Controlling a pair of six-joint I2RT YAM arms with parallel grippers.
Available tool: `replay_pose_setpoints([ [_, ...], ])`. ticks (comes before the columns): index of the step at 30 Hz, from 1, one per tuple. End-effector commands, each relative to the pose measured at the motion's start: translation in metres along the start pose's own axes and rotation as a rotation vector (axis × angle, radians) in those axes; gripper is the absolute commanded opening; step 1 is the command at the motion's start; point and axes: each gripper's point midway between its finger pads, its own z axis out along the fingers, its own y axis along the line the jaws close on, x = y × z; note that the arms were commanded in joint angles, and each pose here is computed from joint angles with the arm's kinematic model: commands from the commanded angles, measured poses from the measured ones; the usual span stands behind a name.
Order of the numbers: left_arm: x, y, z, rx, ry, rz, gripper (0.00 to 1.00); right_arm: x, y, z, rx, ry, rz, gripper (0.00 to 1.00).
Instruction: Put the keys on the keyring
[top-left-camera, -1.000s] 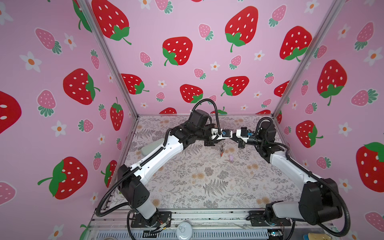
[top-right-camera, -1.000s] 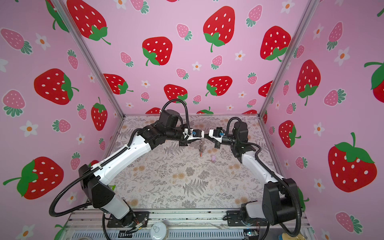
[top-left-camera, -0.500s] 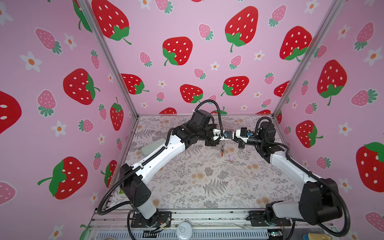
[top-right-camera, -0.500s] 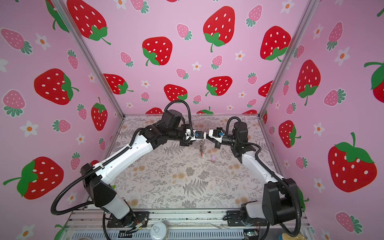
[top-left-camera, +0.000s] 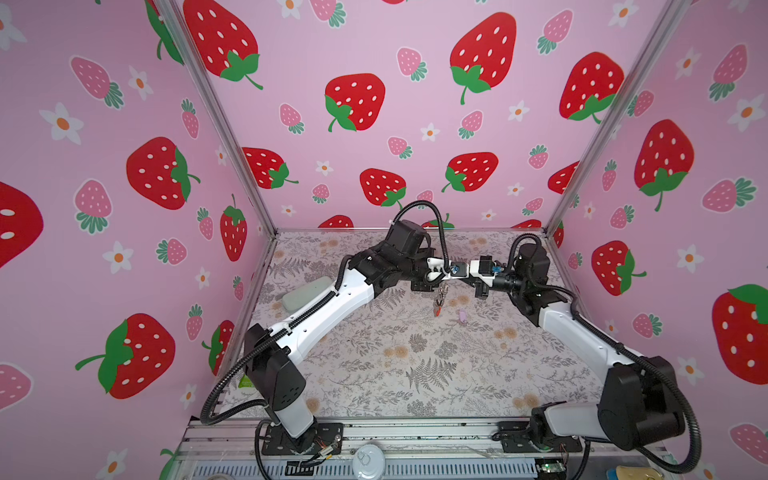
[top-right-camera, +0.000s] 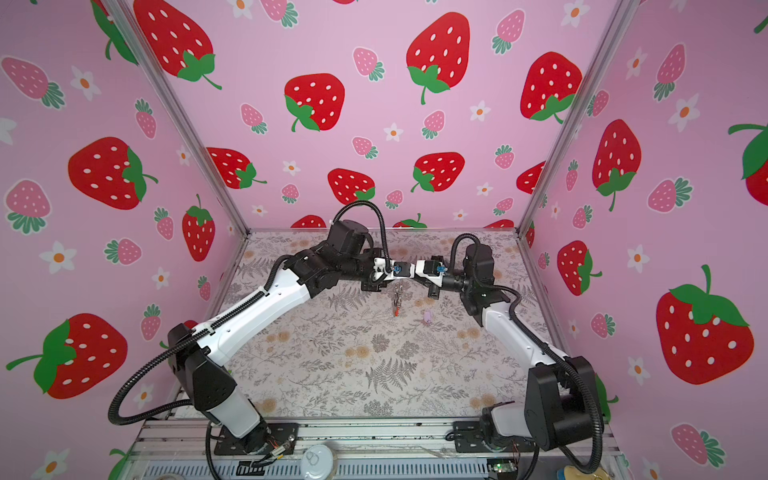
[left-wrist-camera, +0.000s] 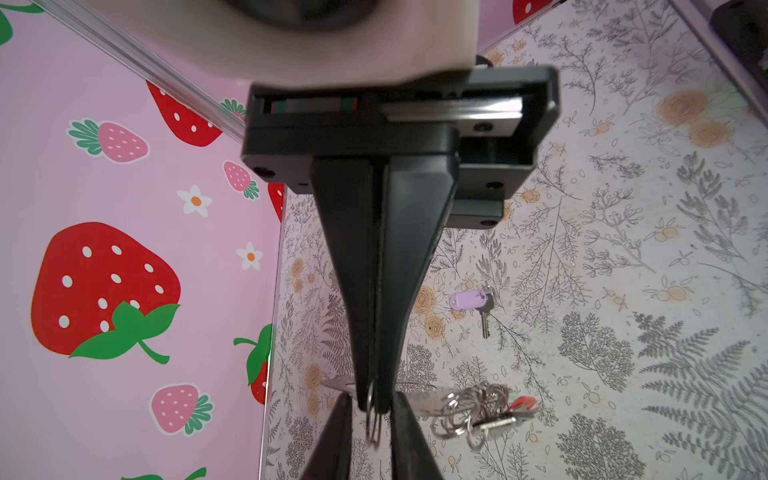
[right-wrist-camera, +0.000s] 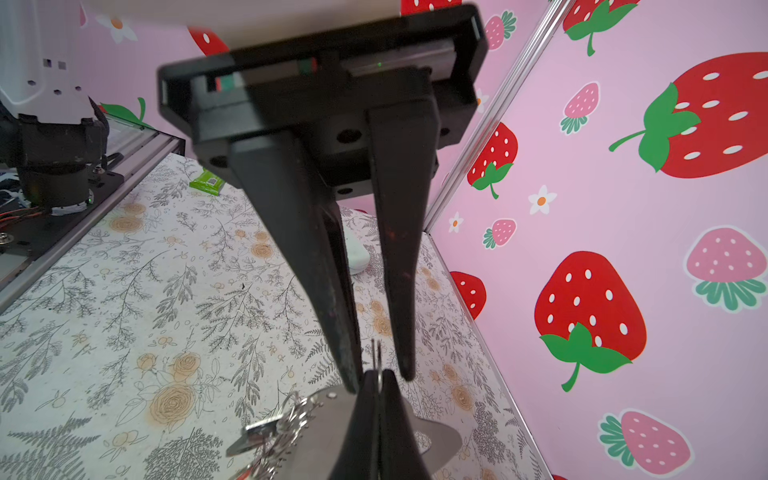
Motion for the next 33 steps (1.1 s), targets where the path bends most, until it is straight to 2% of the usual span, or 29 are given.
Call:
replay_pose_setpoints([
  [1,-0.014,0.014,-0.008,-0.039,-0.032,0.013,0.21,-0.024,-0.002,-0.002,-0.016,-0.046,-0.088,0.0],
  [14,-0.017,0.007,-0.007,-0.008,-0.045,0.026,0.07,-0.022,-0.003,-0.001,-0.01,-0.038,-0.089,0.0],
  [16,-0.017,0.007,-0.006,-0.006,-0.045,0.028,0.0,-0.021,-0.005,-0.001,-0.002,-0.031,-0.09,0.0],
  [19,-0.021,0.009,-0.009,-0.015,-0.063,0.022,0.0,-0.021,-0.004,-0.002,-0.001,-0.032,-0.09,0.0],
  [23,-0.033,0.018,-0.018,-0.055,-0.15,-0.025,0.0,-0.021,-0.003,-0.003,0.001,-0.038,-0.092,0.17],
  [26,-0.043,0.027,-0.03,-0.085,-0.247,-0.076,0.0,-0.026,-0.003,-0.007,0.012,-0.068,-0.091,0.23],
  [33,-0.055,0.037,-0.049,-0.125,-0.401,-0.15,0.0,-0.035,-0.006,-0.014,0.043,-0.126,-0.063,0.26],
])
